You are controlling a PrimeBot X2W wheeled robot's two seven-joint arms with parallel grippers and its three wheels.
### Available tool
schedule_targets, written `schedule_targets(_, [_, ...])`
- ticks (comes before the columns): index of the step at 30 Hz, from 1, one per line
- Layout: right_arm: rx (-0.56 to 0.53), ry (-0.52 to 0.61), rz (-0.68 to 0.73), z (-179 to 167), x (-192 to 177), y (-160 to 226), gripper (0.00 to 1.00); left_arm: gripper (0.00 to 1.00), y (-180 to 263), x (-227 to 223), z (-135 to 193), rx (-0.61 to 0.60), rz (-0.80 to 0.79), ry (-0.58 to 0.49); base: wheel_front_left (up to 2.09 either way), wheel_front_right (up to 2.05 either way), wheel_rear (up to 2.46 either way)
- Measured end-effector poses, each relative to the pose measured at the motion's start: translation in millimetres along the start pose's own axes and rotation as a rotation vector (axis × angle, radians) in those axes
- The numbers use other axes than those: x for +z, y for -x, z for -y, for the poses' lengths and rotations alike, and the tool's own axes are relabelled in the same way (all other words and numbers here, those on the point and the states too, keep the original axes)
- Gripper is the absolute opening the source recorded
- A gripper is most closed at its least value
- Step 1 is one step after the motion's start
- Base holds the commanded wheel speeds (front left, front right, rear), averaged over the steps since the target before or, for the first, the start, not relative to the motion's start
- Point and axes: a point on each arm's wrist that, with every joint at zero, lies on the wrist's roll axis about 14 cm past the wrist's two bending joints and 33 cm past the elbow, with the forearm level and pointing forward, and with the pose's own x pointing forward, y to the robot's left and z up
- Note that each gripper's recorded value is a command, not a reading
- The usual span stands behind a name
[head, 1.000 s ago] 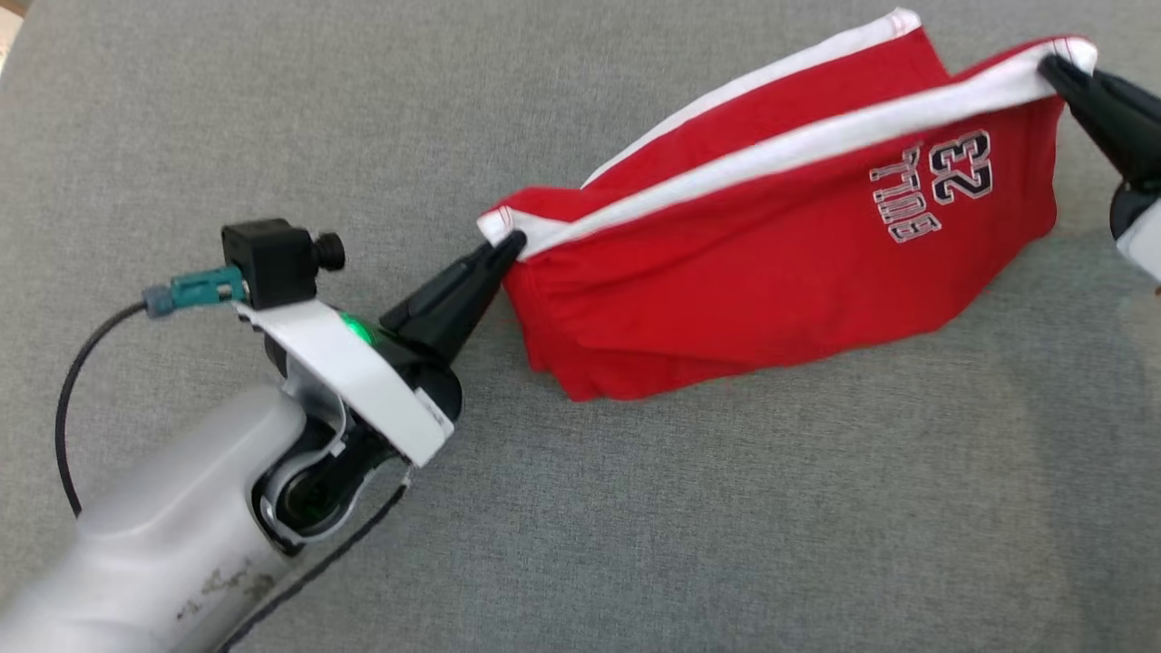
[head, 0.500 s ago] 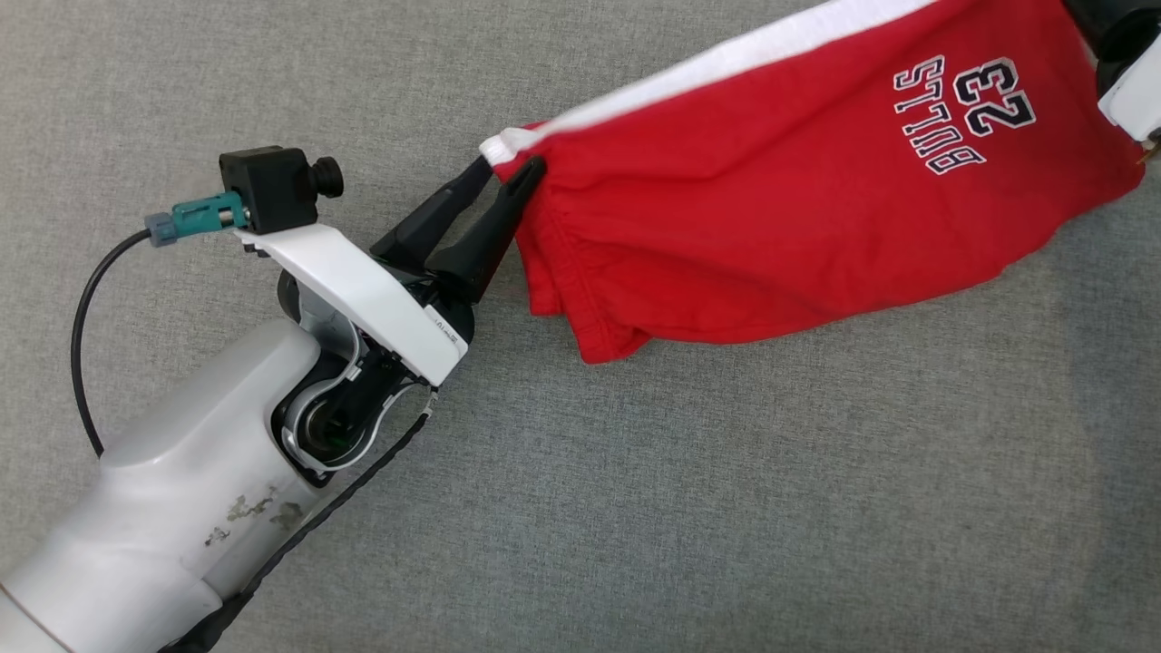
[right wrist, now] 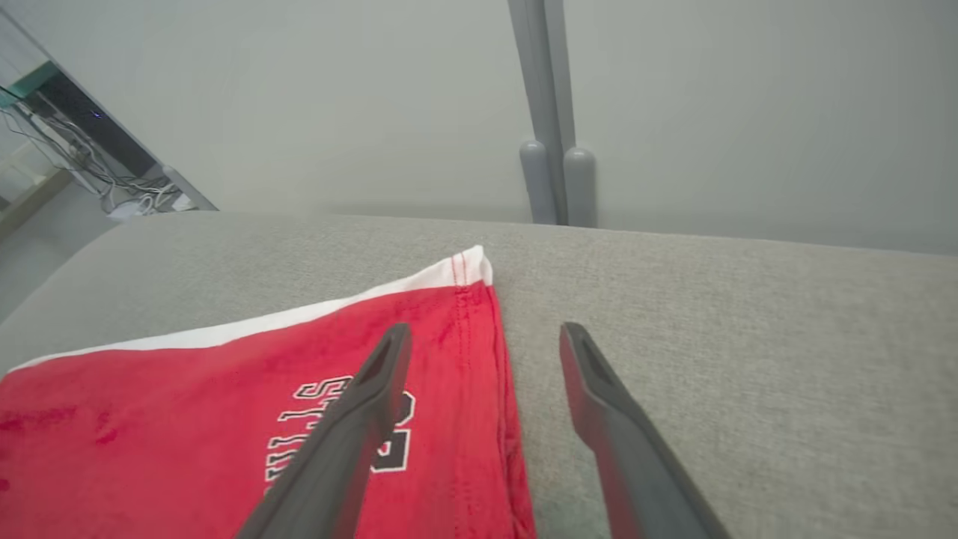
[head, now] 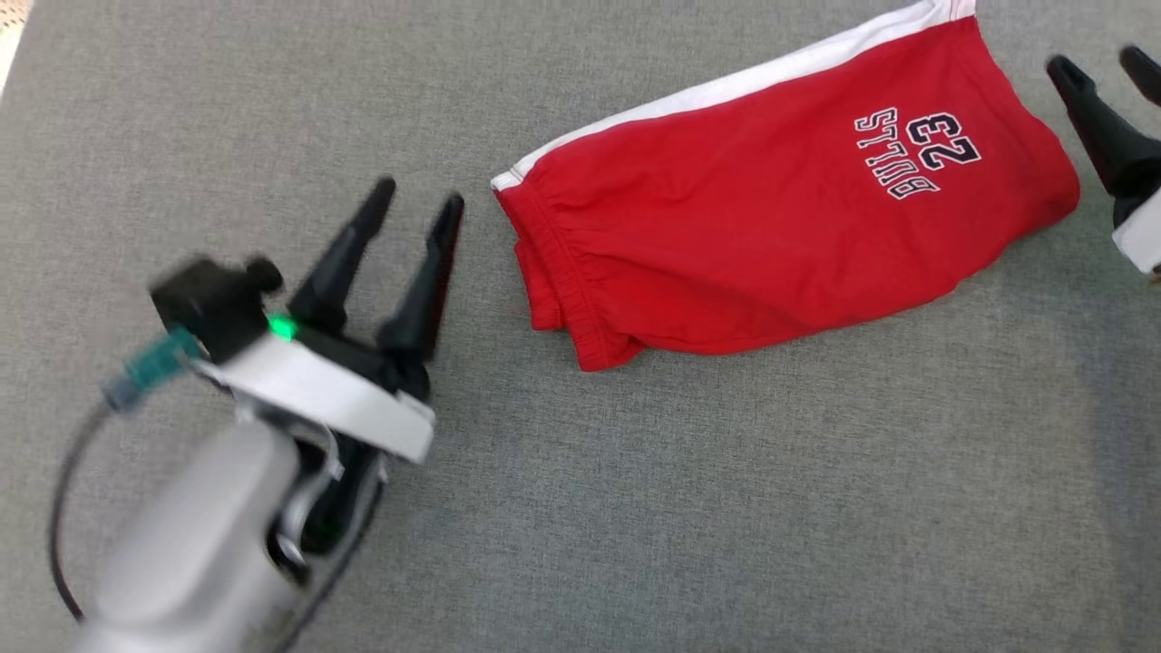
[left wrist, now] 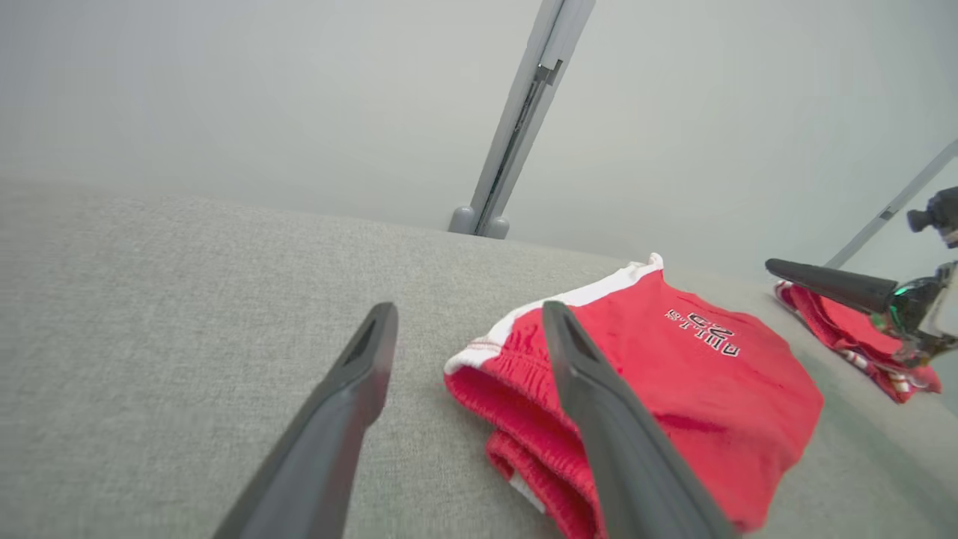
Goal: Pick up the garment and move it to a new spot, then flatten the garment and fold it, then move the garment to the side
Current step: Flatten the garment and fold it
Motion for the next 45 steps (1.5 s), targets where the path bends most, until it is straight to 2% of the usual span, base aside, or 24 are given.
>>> schedule_targets(4, [-0.05, 0.038, -0.057, 9, -20, -2, 1.0, 1.0, 27, 0, 13, 0.055, 0.072, -0.13, 0.0, 0.0, 0.0])
schedule_targets(7, [-0.055, 0.058, -0.074, 6, -26, -10, 1.0, 1.0, 38, 2, 19, 0.078, 0.104, -0.184, 0.0, 0.0, 0.0])
schedule_targets(11, [-0.094, 0.157, -0.149, 10, -41, -24, 1.0, 1.0, 57, 1, 30, 0.115, 0.136, -0.269, 0.0, 0.0, 0.0])
schedule_targets(13, [-0.12, 0.193, -0.195, 14, -51, -29, 1.0, 1.0, 64, 1, 32, 0.128, 0.145, -0.29, 0.0, 0.0, 0.0])
schedule_targets(19, [-0.149, 0.176, -0.274, 6, -64, -41, 1.0, 1.0, 84, 7, 30, 0.172, 0.168, -0.341, 0.0, 0.0, 0.0])
schedule_targets(20, [-0.149, 0.172, -0.294, 3, -68, -41, 0.83, 1.0, 86, 8, 29, 0.175, 0.17, -0.345, 0.0, 0.0, 0.0])
schedule_targets(21, [-0.148, 0.167, -0.31, 1, -71, -41, 0.46, 1.0, 88, 10, 28, 0.182, 0.172, -0.35, 0.0, 0.0, 0.0])
schedule_targets(22, [-0.14, 0.16, -0.319, -4, -72, -41, 0.36, 1.0, 89, 9, 27, 0.184, 0.172, -0.351, 0.0, 0.0, 0.0])
schedule_targets(23, [-0.127, 0.15, -0.318, -9, -73, -41, 0.0, 1.0, 90, 9, 27, 0.187, 0.173, -0.351, 0.0, 0.0, 0.0])
schedule_targets(26, [-0.097, 0.105, -0.302, -22, -74, -40, 0.0, 1.0, 90, 11, 27, 0.182, 0.18, -0.353, 0.0, 0.0, 0.0])
schedule_targets(31, [-0.118, 0.098, -0.224, -13, -66, -25, 0.0, 1.0, 88, 10, 33, 0.148, 0.178, -0.363, 0.0, 0.0, 0.0])
schedule_targets(45, [-0.358, 0.06, -0.1, 72, -57, 80, 0.0, 1.0, 73, -7, 77, -0.036, 0.16, -0.362, 0.0, 0.0, 0.0])
